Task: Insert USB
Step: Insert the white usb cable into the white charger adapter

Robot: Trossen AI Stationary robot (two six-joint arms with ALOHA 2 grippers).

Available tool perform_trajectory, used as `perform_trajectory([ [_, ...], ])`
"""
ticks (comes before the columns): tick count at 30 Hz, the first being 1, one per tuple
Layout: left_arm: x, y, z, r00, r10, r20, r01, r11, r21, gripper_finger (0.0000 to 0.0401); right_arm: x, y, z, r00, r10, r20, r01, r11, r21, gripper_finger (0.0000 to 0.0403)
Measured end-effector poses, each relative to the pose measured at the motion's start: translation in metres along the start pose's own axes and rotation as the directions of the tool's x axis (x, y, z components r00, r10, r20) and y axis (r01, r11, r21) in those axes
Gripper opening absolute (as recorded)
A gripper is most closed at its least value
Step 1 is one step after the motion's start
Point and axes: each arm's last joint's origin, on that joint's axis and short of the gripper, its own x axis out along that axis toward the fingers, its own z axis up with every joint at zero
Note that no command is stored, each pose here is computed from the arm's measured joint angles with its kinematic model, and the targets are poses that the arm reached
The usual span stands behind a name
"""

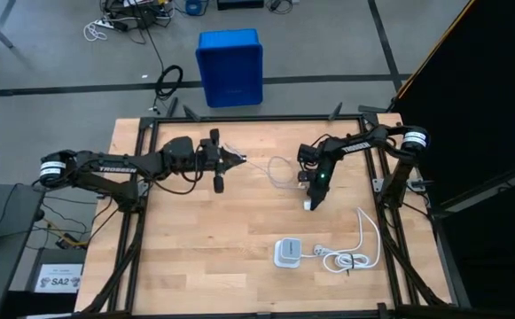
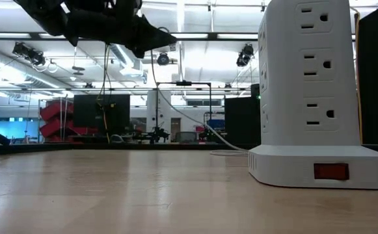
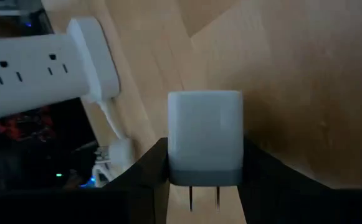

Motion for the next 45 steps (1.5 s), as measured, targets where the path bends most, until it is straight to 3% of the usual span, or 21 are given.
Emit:
perform_trajectory([
  [6, 0.0, -0.001, -0.001, 1.0, -0.017, -0.011, 0.016, 1.0, -0.004, 0.0, -0.013, 0.007, 0.01, 0.996, -0.087, 0.026, 0.088, 0.996, -0.026, 0.0229],
  [11, 0.0, -0.003, -0.001, 1.0, -0.029, -0.011, 0.029, 1.0, -0.009, 0.0, -0.028, 0.014, 0.019, 0.972, -0.237, 0.007, 0.237, 0.971, -0.046, 0.0263],
  [19, 0.0, -0.006, -0.002, 0.999, -0.045, -0.019, 0.045, 0.999, -0.011, 0.0, -0.051, 0.037, 0.032, 0.877, -0.48, -0.036, 0.478, 0.877, -0.042, 0.0245],
  [28, 0.0, -0.007, -0.004, 0.998, -0.047, -0.039, 0.046, 0.999, -0.023, 0.0, -0.028, 0.084, 0.024, 0.745, -0.667, 0.014, 0.662, 0.736, -0.141, 0.0217],
  [34, 0.0, -0.007, -0.004, 0.998, -0.051, -0.045, 0.05, 0.998, -0.026, 0.0, -0.001, 0.106, 0.019, 0.6, -0.793, 0.107, 0.794, 0.575, -0.196, 0.0215],
  [38, 0.0, -0.01, -0.004, 0.997, -0.06, -0.045, 0.059, 0.998, -0.026, 0.0, 0.016, 0.106, 0.009, 0.516, -0.846, 0.136, 0.853, 0.492, -0.177, 0.0216],
  [41, 0.0, -0.01, -0.004, 0.997, -0.061, -0.045, 0.06, 0.998, -0.025, 0.0, 0.024, 0.098, 0.002, 0.498, -0.857, 0.131, 0.864, 0.476, -0.164, 0.0211],
  [45, 0.0, -0.01, -0.004, 0.997, -0.06, -0.043, 0.059, 0.998, -0.028, 0.0, 0.026, 0.088, 0.0, 0.51, -0.852, 0.119, 0.858, 0.494, -0.141, 0.0192],
])
